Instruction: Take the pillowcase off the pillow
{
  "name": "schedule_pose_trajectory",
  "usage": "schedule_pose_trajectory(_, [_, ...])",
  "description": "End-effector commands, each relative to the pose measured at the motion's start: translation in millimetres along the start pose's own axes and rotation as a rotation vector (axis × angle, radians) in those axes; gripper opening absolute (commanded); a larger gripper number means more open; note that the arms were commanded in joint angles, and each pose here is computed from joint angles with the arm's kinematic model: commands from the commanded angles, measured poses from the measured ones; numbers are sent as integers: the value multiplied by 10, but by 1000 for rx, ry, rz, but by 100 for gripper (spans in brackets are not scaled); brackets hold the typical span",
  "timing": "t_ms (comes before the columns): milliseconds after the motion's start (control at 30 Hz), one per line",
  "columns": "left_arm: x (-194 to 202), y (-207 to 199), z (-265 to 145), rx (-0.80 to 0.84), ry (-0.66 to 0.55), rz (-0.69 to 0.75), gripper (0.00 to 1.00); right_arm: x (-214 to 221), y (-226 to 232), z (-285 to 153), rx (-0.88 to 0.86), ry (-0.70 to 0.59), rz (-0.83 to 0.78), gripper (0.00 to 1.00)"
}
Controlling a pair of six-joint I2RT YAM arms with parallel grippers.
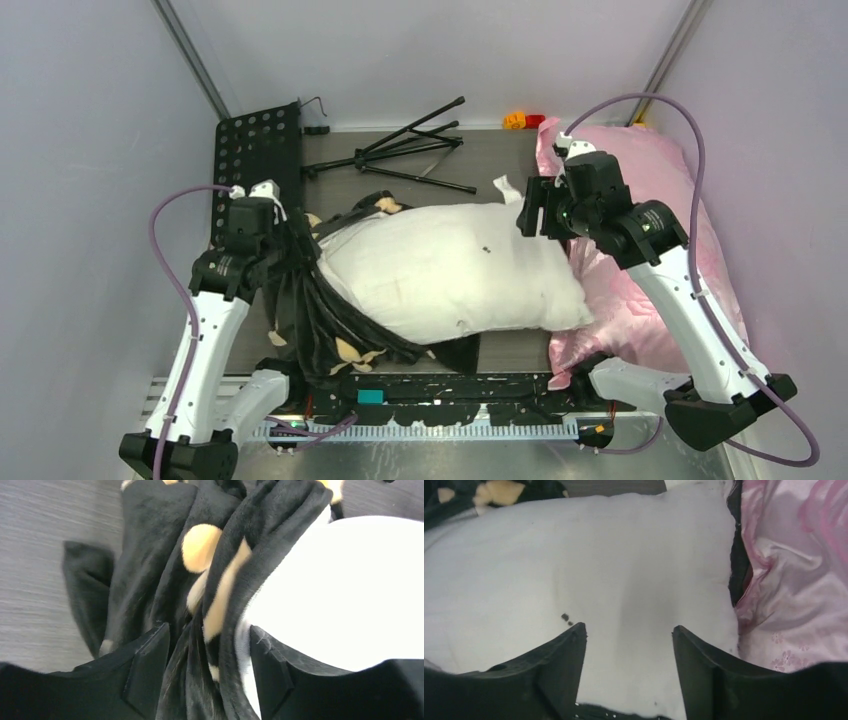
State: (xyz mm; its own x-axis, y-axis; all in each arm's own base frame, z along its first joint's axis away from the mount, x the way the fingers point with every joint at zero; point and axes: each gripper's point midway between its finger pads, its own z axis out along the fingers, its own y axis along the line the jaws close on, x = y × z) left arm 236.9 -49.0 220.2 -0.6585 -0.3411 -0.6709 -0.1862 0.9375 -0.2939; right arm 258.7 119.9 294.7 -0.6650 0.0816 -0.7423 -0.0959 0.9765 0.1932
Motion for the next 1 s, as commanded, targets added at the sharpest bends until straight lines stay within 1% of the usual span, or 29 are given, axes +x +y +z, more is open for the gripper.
schedule_pose_trajectory(0, [-122, -177, -219, 113, 9, 109, 71, 284, 300, -190, -247, 96, -86, 78])
schedule_pose_trajectory(33, [-109, -252, -276, 156, 25, 121, 77, 365, 303, -212, -257, 131, -96, 83])
schedule_pose_trajectory(67, [-109, -303, -342, 183, 35, 126, 82, 440, 290, -238, -256, 163, -113, 85])
schedule_pose_trajectory(100, [-105, -328, -401, 198, 43, 130, 86, 506, 279, -277, -252, 186, -129, 86])
schedule_pose_trajectory(167, [-100, -364, -568, 216, 61, 126, 91, 582, 274, -360, -242, 182, -146, 87])
schedule_pose_trajectory(267, [-118, -345, -854, 198, 79, 123, 95, 635, 187, -524, -189, 145, -141, 87])
schedule_pose_trajectory(333, [-123, -349, -1037, 197, 80, 120, 97, 692, 35, -573, -104, 158, -104, 88])
schedule_pose_trajectory(367, [-125, -357, -1090, 188, 66, 127, 97, 742, -49, -585, -62, 171, -94, 88])
schedule_pose_trajectory(433, [-41, -424, -1127, 216, 76, 132, 97, 866, -190, -598, 2, 197, -71, 88])
schedule_pose_trajectory(533, [131, -479, -1038, 252, 134, 97, 97, 1061, -249, -579, 13, 226, -28, 88])
schedule_pose_trajectory(667, [474, -517, -812, 284, 267, 40, 96, 1370, -102, -419, -65, 279, 88, 89])
schedule_pose_trajectory(800, [582, -485, -622, 275, 277, 22, 96, 1736, 79, -98, -131, 360, 207, 89])
schedule_pose_trajectory(967, [623, -507, -384, 263, 307, 19, 96, 1870, 244, 218, -185, 351, 284, 89])
